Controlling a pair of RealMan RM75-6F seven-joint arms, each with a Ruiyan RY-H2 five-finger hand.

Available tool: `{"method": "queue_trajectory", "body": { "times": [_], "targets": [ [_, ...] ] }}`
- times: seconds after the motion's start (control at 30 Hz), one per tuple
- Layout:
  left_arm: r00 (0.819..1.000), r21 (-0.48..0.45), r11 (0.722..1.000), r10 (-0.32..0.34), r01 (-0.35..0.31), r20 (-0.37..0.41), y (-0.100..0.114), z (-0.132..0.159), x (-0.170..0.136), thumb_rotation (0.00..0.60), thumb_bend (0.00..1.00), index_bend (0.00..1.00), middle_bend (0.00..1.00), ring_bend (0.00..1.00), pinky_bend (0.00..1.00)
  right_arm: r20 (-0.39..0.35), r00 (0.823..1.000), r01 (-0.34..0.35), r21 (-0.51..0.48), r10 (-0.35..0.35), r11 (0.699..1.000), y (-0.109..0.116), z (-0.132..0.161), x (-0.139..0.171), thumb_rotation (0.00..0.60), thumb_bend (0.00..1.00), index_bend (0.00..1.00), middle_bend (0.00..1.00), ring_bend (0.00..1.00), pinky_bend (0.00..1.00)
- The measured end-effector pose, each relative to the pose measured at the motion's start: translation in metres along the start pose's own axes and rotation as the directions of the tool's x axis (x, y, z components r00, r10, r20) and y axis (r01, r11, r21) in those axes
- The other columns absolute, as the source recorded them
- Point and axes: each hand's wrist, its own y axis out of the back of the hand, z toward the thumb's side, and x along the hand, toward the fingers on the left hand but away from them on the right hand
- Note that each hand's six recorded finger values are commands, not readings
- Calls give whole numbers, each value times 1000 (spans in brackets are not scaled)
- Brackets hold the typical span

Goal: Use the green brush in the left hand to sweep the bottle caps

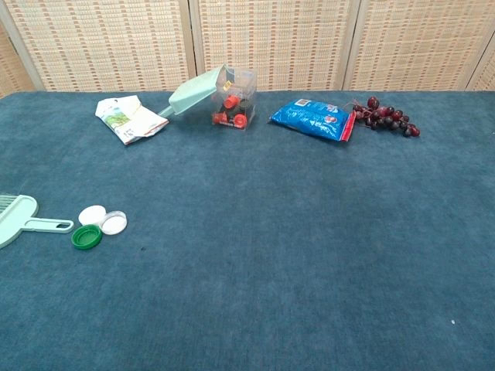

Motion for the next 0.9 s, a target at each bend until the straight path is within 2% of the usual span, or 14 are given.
{"method": "queue_trajectory", "body": {
  "times": [0.1, 0.2, 0.33, 0.5, 0.63, 0.8, 0.9],
  "targets": [
    [1000, -7, 1000, -30, 30, -1, -8, 3, 1, 600, 385, 0, 0, 0, 132, -5, 1000, 3, -3, -3, 1000, 1, 1, 1, 600, 175, 0, 0, 0, 0],
    [999, -14, 999, -36, 36, 18, -15, 12, 5, 600, 385, 10, 25, 29, 226, -6, 1000, 9, -4, -9, 1000, 3, 2, 2, 600, 174, 0, 0, 0, 0],
    [996, -14, 998, -64, 65, 55, -28, 23, 14, 600, 388, 113, 173, 305, 534, -9, 1000, 13, 0, -13, 1000, 4, 2, 3, 600, 174, 0, 0, 0, 0],
    [988, 24, 991, -133, 132, 79, -52, 36, 31, 600, 387, 120, 201, 495, 689, -5, 1000, 13, 2, -13, 1000, 4, 2, 2, 600, 175, 0, 0, 0, 0],
    [982, 61, 985, -168, 163, 84, -69, 48, 46, 600, 387, 143, 212, 562, 717, 0, 1000, 7, 1, -7, 1000, 4, 1, 3, 600, 174, 0, 0, 0, 0],
    [977, 93, 977, -199, 192, 78, -88, 55, 58, 600, 384, 201, 220, 574, 717, 5, 1000, -6, 1, 6, 1000, 4, 0, 3, 600, 175, 0, 0, 0, 0],
    [974, 96, 974, -214, 207, 75, -96, 57, 62, 600, 378, 204, 219, 574, 717, 9, 1000, -9, 1, 9, 1000, 4, -1, 3, 600, 175, 0, 0, 0, 0]
  ]
}}
